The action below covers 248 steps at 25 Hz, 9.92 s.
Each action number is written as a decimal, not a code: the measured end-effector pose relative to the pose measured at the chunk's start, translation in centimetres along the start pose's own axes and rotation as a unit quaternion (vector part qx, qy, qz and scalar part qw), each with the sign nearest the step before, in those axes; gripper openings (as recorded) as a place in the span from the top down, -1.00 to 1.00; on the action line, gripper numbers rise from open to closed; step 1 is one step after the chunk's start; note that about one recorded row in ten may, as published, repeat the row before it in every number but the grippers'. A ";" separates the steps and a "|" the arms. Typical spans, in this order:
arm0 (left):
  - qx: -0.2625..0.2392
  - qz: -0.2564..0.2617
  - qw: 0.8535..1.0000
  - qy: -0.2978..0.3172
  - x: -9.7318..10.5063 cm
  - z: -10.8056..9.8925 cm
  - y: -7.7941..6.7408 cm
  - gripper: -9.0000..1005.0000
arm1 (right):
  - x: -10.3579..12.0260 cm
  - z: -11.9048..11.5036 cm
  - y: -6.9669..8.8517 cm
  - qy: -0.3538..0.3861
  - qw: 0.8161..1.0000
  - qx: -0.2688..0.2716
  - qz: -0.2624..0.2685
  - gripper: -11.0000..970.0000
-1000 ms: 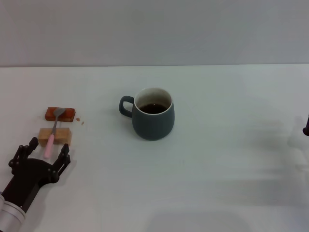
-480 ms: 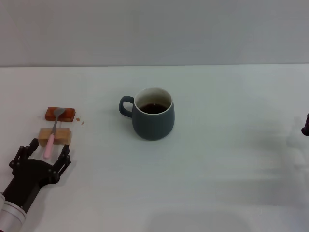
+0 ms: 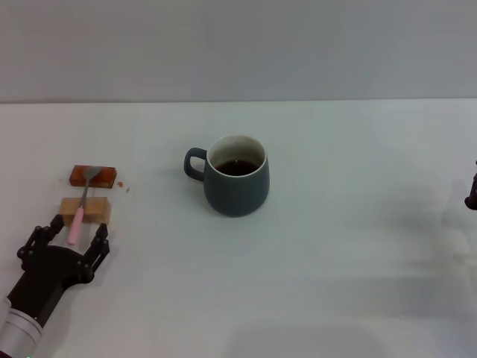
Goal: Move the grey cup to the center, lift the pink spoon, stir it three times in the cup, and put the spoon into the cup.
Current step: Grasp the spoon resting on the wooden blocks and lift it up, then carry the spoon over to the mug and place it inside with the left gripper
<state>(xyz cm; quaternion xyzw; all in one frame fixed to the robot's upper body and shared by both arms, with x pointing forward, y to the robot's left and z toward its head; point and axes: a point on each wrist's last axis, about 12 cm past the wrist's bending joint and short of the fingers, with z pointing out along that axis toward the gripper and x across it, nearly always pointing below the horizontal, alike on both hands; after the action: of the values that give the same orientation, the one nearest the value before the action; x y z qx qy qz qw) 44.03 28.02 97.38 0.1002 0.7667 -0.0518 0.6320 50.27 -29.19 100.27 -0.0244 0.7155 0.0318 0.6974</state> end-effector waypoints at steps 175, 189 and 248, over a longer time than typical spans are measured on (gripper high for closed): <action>0.126 0.142 0.973 -0.132 -21.2 5.8 -11.9 0.72 | 0.5 -2.2 -3.0 -0.002 0.998 0.068 -0.002 0.98; 0.147 0.145 0.970 -0.125 -20.3 6.6 -13.1 0.72 | 0.5 -2.2 -3.1 -0.001 0.998 0.069 -0.003 0.98; 0.132 0.120 0.980 -0.086 -13.6 10.2 -11.2 0.72 | 0.6 -1.9 -2.6 0.004 0.998 0.058 -0.002 0.98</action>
<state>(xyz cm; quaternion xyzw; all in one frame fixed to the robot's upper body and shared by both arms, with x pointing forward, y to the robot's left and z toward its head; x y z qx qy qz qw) 53.80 13.86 108.23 0.2694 0.6784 -0.0845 0.6783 48.56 -31.94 99.72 0.0146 0.7186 -0.0115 0.6952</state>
